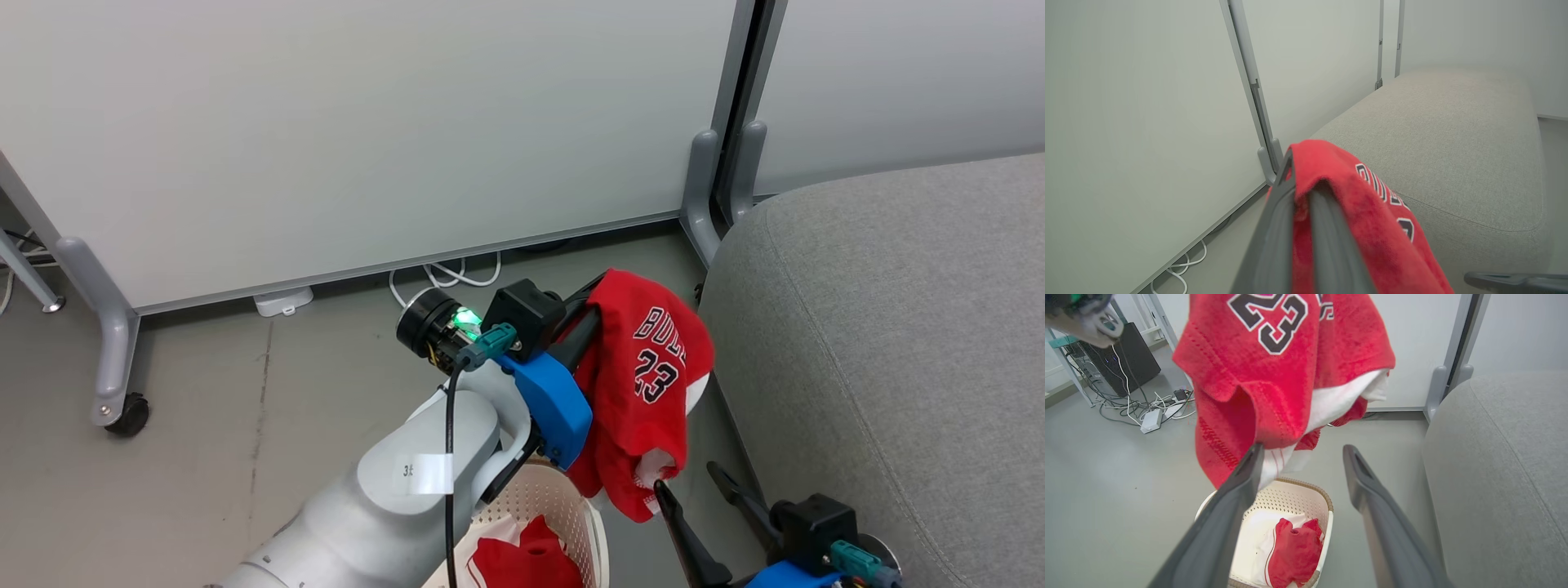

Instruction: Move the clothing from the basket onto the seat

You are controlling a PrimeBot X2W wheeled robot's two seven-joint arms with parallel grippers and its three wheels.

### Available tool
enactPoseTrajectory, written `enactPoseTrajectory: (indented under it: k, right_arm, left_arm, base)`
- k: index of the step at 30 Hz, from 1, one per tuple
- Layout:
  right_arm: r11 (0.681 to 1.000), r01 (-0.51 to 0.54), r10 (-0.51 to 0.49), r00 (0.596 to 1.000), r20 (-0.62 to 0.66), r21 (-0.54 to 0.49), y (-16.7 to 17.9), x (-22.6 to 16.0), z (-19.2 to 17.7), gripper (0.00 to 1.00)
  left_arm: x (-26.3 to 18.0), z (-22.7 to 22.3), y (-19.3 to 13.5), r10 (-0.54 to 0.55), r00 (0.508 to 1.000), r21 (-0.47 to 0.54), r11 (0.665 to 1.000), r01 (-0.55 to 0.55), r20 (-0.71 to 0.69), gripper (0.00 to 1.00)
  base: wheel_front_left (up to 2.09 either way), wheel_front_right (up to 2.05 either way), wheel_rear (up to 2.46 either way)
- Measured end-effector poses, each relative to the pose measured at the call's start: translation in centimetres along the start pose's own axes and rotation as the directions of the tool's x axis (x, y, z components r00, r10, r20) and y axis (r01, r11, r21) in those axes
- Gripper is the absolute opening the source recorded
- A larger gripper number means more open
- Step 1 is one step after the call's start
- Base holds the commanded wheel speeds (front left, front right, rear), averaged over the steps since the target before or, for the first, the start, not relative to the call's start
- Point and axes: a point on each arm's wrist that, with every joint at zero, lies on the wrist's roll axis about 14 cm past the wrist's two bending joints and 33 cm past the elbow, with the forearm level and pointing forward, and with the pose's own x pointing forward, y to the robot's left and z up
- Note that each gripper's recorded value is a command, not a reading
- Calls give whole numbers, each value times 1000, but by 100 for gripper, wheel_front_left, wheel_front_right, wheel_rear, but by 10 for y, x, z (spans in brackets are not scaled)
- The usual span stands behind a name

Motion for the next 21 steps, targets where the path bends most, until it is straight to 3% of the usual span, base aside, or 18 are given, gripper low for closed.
enactPoseTrajectory:
  k: [11,21]
  right_arm:
    - [1000,-10,10,1000,0,-4,4,-2,4,100]
    - [997,-36,37,999,18,-63,5,23,19,100]
  left_arm:
    - [0,-2,1,2,1000,-6,1000,-2,-4,0]
    - [-1,0,0,-4,1000,-14,1000,4,2,0]
  base:
    - [0,0,0]
    - [0,0,0]
